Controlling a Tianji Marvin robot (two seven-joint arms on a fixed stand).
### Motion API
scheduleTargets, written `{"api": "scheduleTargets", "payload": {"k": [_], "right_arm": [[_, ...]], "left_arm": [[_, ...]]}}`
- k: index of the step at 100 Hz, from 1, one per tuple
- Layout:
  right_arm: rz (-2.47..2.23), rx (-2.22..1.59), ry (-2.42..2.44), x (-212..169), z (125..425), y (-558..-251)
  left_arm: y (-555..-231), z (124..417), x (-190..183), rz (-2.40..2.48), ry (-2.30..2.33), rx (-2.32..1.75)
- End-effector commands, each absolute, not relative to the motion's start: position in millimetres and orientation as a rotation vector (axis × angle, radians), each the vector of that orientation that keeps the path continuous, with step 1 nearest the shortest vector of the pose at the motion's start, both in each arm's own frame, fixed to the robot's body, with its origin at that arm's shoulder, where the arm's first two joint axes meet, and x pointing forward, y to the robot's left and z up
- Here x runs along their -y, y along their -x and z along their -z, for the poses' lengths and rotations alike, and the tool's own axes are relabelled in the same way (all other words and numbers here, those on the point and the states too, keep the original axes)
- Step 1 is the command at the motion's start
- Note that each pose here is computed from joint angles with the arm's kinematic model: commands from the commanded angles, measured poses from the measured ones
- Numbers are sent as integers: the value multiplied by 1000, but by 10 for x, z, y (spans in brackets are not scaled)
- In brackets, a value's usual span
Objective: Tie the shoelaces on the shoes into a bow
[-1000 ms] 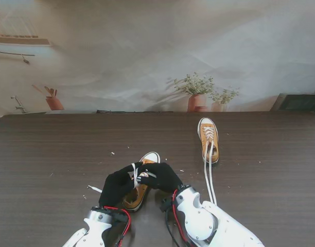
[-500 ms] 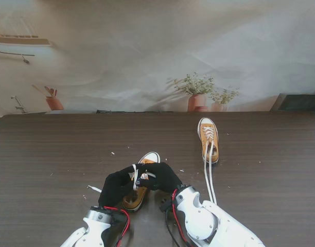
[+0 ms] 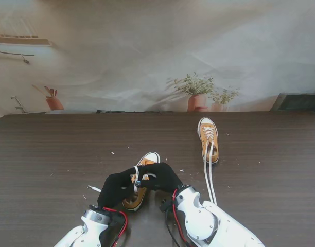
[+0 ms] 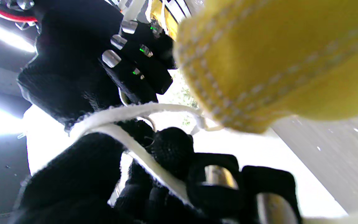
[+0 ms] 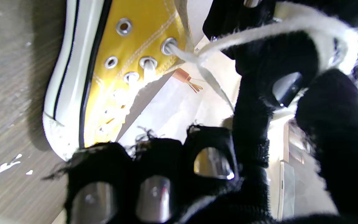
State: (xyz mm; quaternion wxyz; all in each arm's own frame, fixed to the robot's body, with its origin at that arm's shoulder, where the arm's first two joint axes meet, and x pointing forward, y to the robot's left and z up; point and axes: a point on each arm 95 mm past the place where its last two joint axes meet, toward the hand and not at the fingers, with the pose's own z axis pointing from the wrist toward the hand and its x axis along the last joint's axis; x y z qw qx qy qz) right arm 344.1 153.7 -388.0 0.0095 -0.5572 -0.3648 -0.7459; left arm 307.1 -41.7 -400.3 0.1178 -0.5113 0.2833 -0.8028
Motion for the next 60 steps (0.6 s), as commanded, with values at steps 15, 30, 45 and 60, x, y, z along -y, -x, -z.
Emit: {"api": "scheduleTargets", "payload": {"k": [15, 30, 45, 60], "right_arm": [[2313, 1127, 1739, -1558, 3858, -3432], [2308, 1118, 1742, -1557, 3858, -3427], [2309, 1095, 1742, -1549, 3863, -3427], [2307, 1095, 1719, -1529, 3866, -3428]], "left_arm": [[-3060, 3988, 432, 2365, 1451, -892], [-3068, 3985, 420, 2370, 1438, -886], [-3067, 3986, 404, 2373, 1453, -859], [-3063, 3981, 387, 2378, 1455, -843]]}}
